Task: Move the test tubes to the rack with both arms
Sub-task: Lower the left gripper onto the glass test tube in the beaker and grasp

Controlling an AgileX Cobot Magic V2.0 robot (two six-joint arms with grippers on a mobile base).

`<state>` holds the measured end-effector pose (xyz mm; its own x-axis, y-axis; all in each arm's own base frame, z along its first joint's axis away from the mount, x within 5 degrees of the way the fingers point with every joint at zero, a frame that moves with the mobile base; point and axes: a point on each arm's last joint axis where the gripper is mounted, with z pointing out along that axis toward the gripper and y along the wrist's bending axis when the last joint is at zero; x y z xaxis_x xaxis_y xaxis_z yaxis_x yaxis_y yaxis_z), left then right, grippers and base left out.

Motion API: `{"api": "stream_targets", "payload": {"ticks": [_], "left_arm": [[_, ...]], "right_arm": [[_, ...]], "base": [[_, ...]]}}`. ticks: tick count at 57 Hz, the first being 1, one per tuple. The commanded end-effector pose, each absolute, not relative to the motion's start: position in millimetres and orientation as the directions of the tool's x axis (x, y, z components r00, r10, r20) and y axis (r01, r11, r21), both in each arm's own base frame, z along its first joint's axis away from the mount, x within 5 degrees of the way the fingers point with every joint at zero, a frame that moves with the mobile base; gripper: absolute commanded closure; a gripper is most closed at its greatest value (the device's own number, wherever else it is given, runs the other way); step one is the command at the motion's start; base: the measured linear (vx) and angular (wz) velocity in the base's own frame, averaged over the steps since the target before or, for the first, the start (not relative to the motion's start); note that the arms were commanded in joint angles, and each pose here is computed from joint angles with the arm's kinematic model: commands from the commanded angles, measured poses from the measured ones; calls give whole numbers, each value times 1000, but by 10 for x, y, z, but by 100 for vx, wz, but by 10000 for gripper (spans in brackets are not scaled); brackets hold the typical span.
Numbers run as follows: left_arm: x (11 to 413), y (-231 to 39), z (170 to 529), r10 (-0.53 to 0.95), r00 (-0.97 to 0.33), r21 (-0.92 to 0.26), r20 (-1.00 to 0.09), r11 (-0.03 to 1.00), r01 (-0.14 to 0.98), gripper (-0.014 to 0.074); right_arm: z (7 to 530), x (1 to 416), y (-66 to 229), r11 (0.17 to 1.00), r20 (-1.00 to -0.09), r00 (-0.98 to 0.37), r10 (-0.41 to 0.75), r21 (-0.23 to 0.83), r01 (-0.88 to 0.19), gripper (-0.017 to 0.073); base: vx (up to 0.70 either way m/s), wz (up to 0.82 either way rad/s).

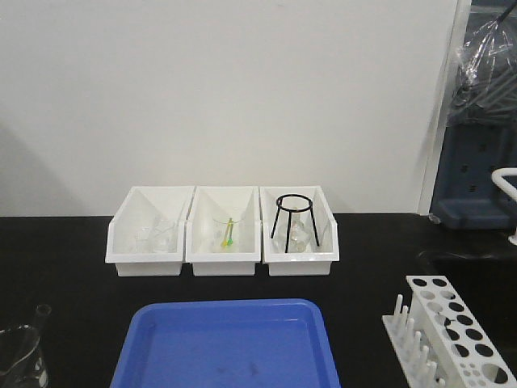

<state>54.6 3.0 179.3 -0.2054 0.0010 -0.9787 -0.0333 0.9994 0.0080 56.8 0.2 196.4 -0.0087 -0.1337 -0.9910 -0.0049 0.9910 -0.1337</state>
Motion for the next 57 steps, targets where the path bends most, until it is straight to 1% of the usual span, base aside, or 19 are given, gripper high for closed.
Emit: {"api": "stream_targets", "payload": {"ticks": [1, 24, 57], "left_arm": [[540, 21, 1974, -9, -86, -6, -996, 1000, -26, 598], [540, 21, 1974, -9, -86, -6, -996, 1000, -26, 598], [540, 21, 1974, -9, -86, -6, -996, 1000, -26, 598]], "right_arm": [[2001, 565, 0, 988, -985, 71, -154, -154, 11, 568], [2001, 565, 0, 988, -985, 71, -154, -154, 11, 568], [2000, 565, 0, 988, -986, 70, -154, -154, 11, 568]], "base": [[28, -3], [20, -2], [7, 1]]}}
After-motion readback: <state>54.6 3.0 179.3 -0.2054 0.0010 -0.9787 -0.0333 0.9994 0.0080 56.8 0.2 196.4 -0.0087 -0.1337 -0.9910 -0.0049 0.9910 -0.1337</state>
